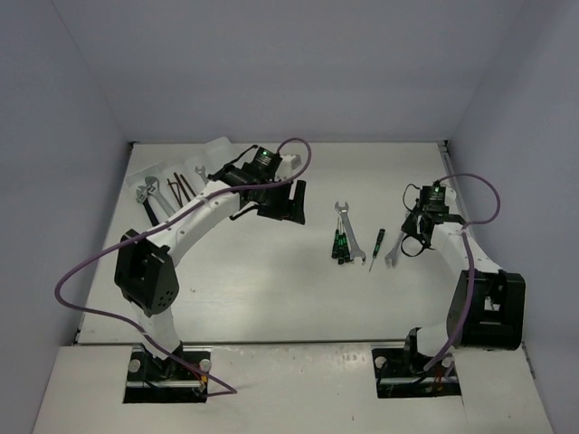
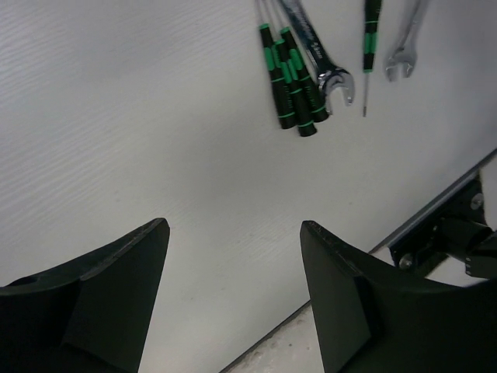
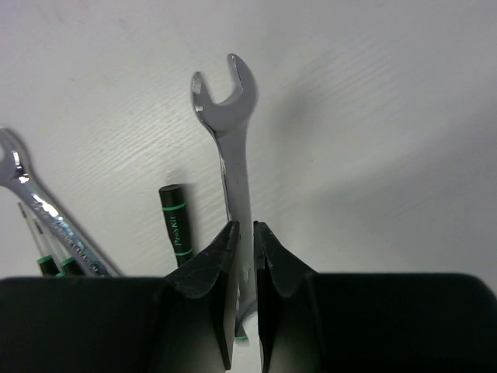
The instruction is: Sort the tools into containers
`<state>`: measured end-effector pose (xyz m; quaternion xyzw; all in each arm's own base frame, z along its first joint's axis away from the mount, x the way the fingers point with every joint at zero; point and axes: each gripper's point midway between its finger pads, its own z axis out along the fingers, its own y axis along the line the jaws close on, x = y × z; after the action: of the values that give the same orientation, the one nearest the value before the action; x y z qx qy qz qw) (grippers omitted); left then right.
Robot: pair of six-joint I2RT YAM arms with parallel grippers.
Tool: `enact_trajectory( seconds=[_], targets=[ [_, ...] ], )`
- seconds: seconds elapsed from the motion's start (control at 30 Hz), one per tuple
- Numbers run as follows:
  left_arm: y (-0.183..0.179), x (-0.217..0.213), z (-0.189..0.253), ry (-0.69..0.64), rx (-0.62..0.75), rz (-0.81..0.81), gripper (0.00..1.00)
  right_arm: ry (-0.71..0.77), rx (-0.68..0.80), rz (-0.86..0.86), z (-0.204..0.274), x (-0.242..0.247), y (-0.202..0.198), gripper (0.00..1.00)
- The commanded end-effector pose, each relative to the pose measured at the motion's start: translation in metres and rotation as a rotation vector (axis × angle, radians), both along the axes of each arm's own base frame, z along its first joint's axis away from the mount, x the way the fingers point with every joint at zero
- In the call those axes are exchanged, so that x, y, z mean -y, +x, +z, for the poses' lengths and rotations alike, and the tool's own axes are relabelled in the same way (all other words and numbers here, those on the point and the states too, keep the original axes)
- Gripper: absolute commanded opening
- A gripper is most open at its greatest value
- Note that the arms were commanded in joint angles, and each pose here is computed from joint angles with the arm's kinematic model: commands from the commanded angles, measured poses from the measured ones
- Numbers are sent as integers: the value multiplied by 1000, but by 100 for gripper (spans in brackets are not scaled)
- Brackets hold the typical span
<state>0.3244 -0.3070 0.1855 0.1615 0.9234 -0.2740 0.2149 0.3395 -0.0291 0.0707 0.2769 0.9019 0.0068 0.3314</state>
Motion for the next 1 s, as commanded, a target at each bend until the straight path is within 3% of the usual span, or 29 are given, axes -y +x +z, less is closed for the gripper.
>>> enact_trajectory(
  seconds=[0.0, 0.1, 0.27, 0.3, 0.33, 0.37, 0.43, 0.47, 0.97],
  targets=[
    [3, 52, 43, -254, 54, -57, 65, 84, 105, 69, 34, -23, 13, 0],
    [3, 82, 49, -373, 61, -85, 65, 133, 135, 107, 44, -38, 14, 0],
    [3, 98, 45, -378, 39, -111, 65, 113, 129, 83, 46, -38, 13, 0],
    [4, 98, 45, -375, 40, -108, 65, 97, 116, 59, 42, -34, 11, 3],
    [4, 97, 46, -371, 42, -106, 65, 77, 98, 34, 36, -28, 8, 14],
    [4, 97, 47, -371, 45, -105, 65, 73, 88, 28, 32, -27, 6, 16],
    [2, 93, 42, -344, 39, -104, 65, 42, 20, -16, 10, -19, -1, 40],
    [0, 90, 38, -329, 34, -103, 65, 37, -13, -30, 0, -17, -4, 46],
    [-18, 54, 23, -197, 57, -95, 65, -1, -159, -121, -50, -4, 8, 44]
  ],
)
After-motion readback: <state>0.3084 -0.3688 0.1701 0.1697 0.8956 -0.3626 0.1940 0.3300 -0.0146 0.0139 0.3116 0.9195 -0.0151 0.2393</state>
